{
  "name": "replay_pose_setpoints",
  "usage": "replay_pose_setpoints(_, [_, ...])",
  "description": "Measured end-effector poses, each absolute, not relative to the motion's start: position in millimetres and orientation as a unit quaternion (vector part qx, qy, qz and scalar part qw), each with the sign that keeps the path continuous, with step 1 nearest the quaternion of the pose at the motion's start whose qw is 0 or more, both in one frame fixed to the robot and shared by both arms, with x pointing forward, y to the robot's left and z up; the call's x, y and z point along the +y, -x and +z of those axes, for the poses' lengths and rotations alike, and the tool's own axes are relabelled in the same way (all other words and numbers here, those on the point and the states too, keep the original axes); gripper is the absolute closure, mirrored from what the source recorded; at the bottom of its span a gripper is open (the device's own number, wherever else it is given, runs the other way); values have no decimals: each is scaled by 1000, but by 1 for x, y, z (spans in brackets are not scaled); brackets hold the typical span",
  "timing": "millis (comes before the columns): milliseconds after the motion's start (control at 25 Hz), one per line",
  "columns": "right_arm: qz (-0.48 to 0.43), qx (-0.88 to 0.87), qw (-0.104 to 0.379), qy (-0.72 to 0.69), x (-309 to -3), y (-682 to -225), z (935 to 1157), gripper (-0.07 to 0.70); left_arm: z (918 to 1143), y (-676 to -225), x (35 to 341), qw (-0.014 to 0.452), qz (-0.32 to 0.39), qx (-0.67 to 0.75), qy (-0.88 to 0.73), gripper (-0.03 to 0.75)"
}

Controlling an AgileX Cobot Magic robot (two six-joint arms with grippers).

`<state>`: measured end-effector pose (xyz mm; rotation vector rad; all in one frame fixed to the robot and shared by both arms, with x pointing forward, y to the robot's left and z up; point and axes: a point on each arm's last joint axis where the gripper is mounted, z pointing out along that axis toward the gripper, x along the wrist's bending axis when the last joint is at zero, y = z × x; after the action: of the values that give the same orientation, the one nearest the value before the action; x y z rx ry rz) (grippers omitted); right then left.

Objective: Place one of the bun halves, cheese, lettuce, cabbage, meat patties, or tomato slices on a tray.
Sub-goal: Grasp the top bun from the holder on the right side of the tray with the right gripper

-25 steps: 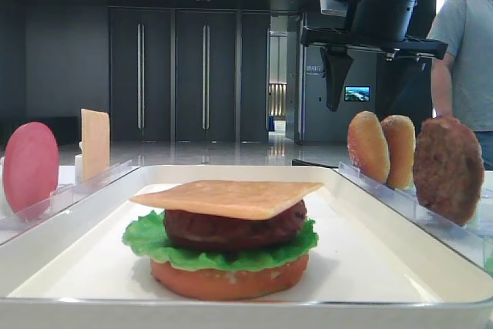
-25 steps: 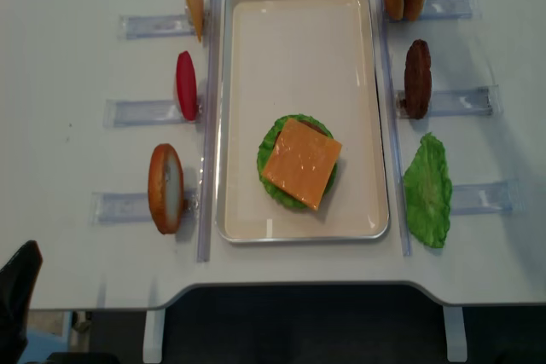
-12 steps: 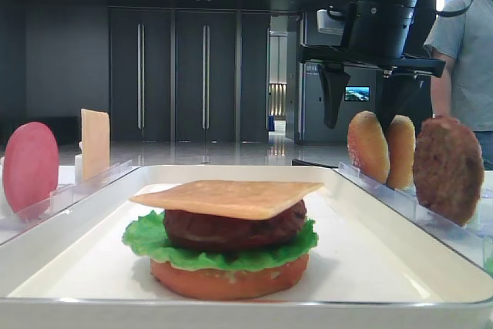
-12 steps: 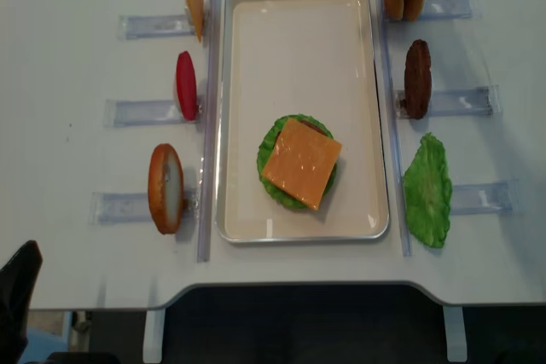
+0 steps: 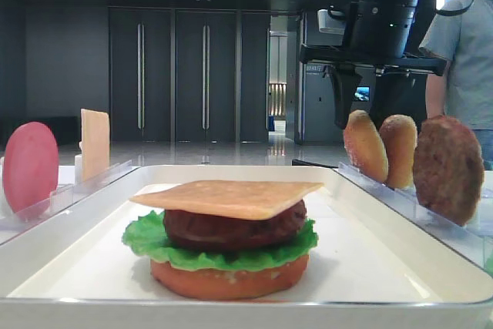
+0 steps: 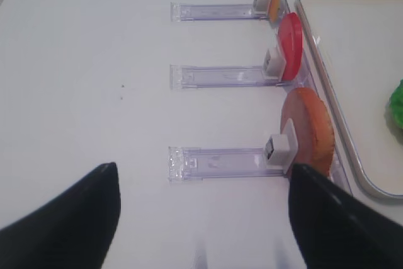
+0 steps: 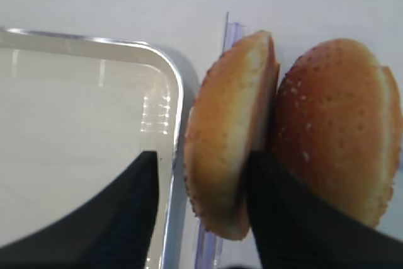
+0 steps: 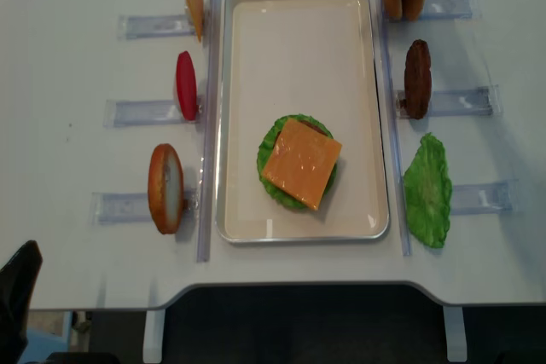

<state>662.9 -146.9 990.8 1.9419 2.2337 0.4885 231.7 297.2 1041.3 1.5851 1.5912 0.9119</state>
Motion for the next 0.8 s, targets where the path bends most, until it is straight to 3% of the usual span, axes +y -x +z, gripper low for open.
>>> replay_pose_setpoints(320, [162,743,72,-645,-147,-663,991,440,1041,-232,297,351,352,615,-612,74])
replay_pose_setpoints(800, [163,743,71,-646,-147,-663,991,474,1041,-232,297,351,352,615,-612,74])
